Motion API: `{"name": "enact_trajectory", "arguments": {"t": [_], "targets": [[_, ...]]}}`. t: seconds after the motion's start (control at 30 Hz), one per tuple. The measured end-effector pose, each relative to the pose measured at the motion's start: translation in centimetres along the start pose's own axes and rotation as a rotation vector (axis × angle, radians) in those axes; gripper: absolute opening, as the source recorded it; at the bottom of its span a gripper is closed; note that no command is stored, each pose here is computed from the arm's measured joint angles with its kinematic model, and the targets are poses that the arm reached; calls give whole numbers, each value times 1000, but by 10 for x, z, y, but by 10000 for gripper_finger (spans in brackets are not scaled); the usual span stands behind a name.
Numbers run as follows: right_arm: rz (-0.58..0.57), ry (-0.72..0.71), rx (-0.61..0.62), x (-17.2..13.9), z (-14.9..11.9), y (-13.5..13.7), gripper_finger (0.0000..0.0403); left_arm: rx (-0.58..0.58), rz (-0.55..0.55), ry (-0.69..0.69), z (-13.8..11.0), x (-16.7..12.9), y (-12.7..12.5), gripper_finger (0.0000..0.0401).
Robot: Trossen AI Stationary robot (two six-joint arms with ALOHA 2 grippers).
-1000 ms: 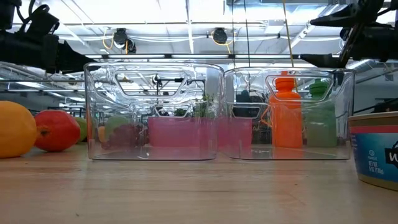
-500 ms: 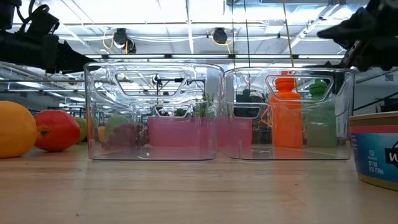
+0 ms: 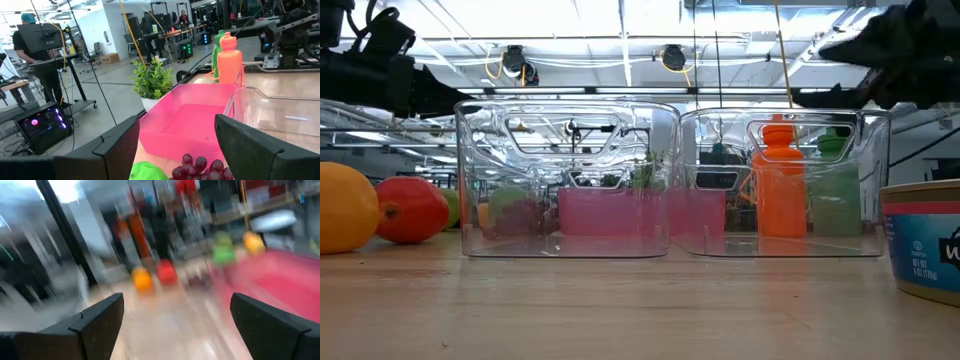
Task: Pick & Place Food Item
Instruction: Put the green water bottle into the pink bin
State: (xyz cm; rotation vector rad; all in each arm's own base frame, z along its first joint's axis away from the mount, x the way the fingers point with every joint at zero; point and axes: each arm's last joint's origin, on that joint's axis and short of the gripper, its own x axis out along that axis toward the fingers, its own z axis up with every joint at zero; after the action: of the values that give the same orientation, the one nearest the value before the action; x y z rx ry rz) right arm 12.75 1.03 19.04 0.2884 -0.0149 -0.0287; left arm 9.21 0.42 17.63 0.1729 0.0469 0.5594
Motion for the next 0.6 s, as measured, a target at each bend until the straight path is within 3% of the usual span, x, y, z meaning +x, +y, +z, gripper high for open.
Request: {"name": "enact_trajectory", "arguments": {"t": [0.07, 0.17, 0.27, 0.37, 0.6], "targets": [[-64, 6, -78, 7, 29, 11, 345, 1, 0, 1, 0, 0, 0, 273], [-306, 81, -212, 17, 61, 22, 345, -1, -1, -1, 0, 0, 0, 273], [-506, 159, -305, 27, 74, 27, 345, -3, -1, -4, 0, 0, 0, 273], [-701, 97, -322, 34, 88, 29, 345, -5, 0, -5, 1, 0, 0, 273], [-1206, -53, -355, 31, 89, 23, 345, -4, 0, -5, 0, 0, 0, 273]]}}
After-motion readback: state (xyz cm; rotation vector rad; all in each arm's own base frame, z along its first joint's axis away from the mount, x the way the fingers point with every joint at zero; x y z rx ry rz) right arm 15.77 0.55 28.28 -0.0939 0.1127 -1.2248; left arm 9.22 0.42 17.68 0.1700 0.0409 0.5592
